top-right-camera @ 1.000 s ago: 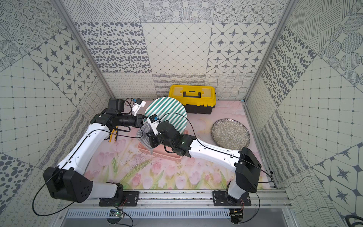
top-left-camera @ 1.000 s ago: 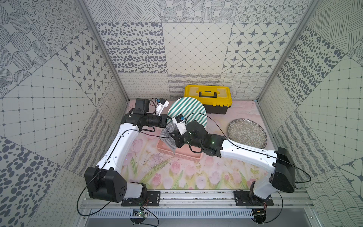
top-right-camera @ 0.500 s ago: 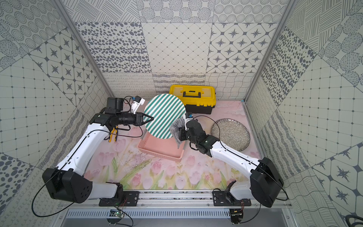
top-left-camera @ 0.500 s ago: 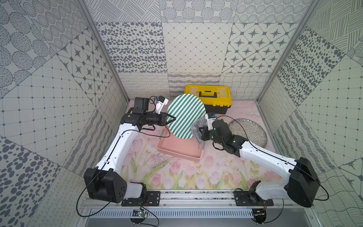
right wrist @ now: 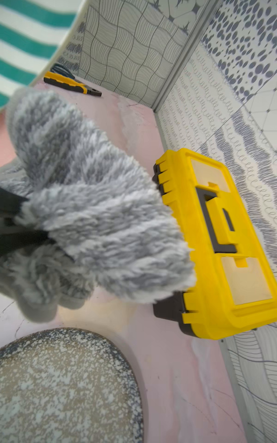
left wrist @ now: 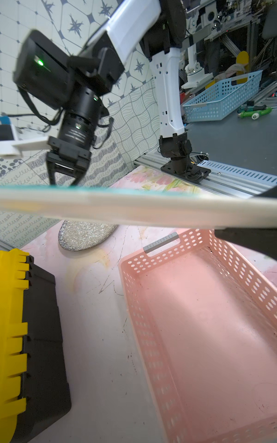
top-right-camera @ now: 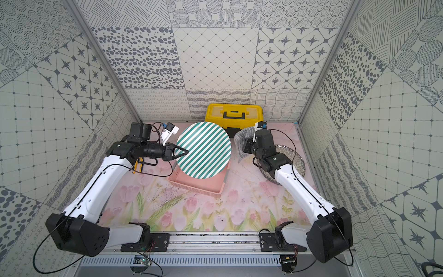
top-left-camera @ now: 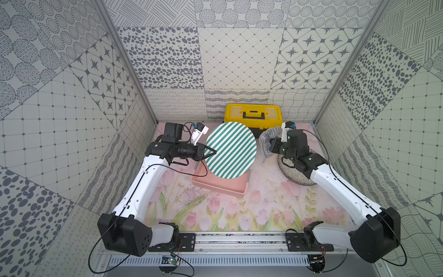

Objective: Wipe the wet plate dry
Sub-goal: Wipe the plate with towel.

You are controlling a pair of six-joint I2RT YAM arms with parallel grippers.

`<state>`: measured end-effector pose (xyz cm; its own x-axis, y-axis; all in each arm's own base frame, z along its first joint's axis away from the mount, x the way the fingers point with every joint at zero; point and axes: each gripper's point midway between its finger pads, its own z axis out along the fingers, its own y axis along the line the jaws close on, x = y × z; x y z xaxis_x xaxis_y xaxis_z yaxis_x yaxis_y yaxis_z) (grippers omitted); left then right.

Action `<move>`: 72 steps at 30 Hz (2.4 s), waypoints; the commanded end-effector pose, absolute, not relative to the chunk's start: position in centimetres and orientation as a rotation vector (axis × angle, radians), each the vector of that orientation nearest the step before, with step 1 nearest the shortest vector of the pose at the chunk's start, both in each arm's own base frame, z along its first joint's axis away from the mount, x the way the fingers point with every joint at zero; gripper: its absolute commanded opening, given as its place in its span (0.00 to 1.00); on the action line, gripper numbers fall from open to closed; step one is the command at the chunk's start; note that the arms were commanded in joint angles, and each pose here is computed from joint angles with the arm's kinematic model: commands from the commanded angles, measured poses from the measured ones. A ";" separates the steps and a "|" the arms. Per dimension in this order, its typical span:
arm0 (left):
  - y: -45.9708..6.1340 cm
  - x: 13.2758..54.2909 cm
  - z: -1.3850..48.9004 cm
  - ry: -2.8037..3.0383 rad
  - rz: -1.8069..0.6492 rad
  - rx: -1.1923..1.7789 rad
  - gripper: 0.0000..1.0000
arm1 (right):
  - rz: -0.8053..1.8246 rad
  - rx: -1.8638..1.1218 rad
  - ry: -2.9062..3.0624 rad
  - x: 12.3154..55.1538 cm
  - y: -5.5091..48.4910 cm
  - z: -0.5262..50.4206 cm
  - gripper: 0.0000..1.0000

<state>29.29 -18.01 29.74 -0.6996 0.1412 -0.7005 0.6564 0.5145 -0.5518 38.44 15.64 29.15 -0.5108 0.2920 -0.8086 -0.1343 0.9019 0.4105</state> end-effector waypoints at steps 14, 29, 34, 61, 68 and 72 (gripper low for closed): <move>-20.7 25.3 26.7 2.096 -0.960 1.097 0.00 | 0.780 -0.486 2.073 39.4 33.0 34.6 0.00; -20.7 27.1 26.7 2.101 -0.845 1.093 0.00 | 0.849 -0.877 2.118 30.9 39.2 31.6 0.00; -20.6 27.5 26.8 2.105 -0.828 1.084 0.00 | 0.799 -0.893 2.098 30.5 37.7 32.1 0.00; -21.3 27.9 28.9 2.053 -0.873 1.075 0.00 | 0.741 -0.714 2.222 31.8 29.0 27.5 0.00; -21.2 28.4 29.7 2.043 -0.896 1.038 0.00 | 0.728 -0.644 2.240 32.0 26.8 26.5 0.00; -21.0 28.7 30.8 2.031 -0.934 0.991 0.00 | 0.727 -0.618 2.238 32.0 25.7 26.5 0.00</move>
